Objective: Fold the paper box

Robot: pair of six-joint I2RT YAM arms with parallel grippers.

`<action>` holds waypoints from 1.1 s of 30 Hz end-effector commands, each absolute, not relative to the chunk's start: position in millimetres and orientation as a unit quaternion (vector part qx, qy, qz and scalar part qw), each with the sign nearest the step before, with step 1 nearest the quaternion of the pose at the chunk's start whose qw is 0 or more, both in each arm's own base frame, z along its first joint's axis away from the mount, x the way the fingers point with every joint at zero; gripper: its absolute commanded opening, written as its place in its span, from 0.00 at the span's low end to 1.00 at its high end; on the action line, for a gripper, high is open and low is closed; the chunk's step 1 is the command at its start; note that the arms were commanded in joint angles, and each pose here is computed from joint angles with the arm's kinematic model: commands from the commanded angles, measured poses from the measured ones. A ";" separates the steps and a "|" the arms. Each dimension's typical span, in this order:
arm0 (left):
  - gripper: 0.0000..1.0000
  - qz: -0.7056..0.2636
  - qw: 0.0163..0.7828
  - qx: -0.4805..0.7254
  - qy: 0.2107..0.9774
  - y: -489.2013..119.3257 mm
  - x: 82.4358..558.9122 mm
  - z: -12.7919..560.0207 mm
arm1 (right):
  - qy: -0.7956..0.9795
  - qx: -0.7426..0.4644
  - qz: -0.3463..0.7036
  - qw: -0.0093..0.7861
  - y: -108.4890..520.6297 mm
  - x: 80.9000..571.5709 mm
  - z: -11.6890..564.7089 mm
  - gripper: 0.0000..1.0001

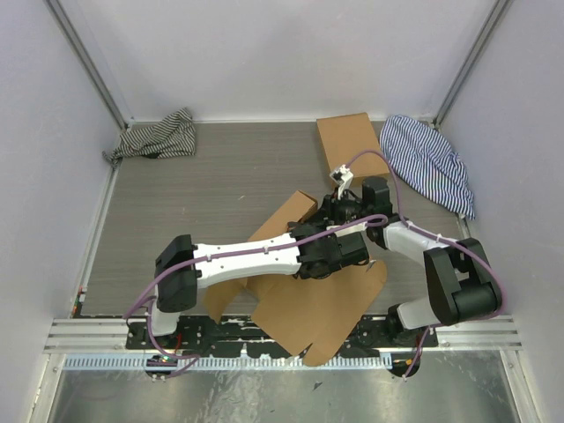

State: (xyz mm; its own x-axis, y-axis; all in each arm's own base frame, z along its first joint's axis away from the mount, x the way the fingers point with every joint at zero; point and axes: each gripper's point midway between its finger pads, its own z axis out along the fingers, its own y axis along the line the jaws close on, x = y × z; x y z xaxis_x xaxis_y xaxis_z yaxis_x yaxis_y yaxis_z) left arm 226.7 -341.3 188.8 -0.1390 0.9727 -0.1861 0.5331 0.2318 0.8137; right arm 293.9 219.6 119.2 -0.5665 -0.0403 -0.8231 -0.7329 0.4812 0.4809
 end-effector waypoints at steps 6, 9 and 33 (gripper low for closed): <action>0.00 0.267 0.354 0.554 0.705 -356.8 218.6 170.0 | 0.770 -0.216 0.386 0.459 212.1 311.9 119.9 0.38; 0.00 0.271 0.357 0.552 0.704 -357.4 219.9 171.5 | 0.770 -0.212 0.383 0.463 211.4 311.0 120.3 0.32; 0.05 0.290 0.381 0.532 0.699 -339.5 234.6 201.8 | 0.766 -0.228 0.397 0.451 220.0 306.3 119.7 0.57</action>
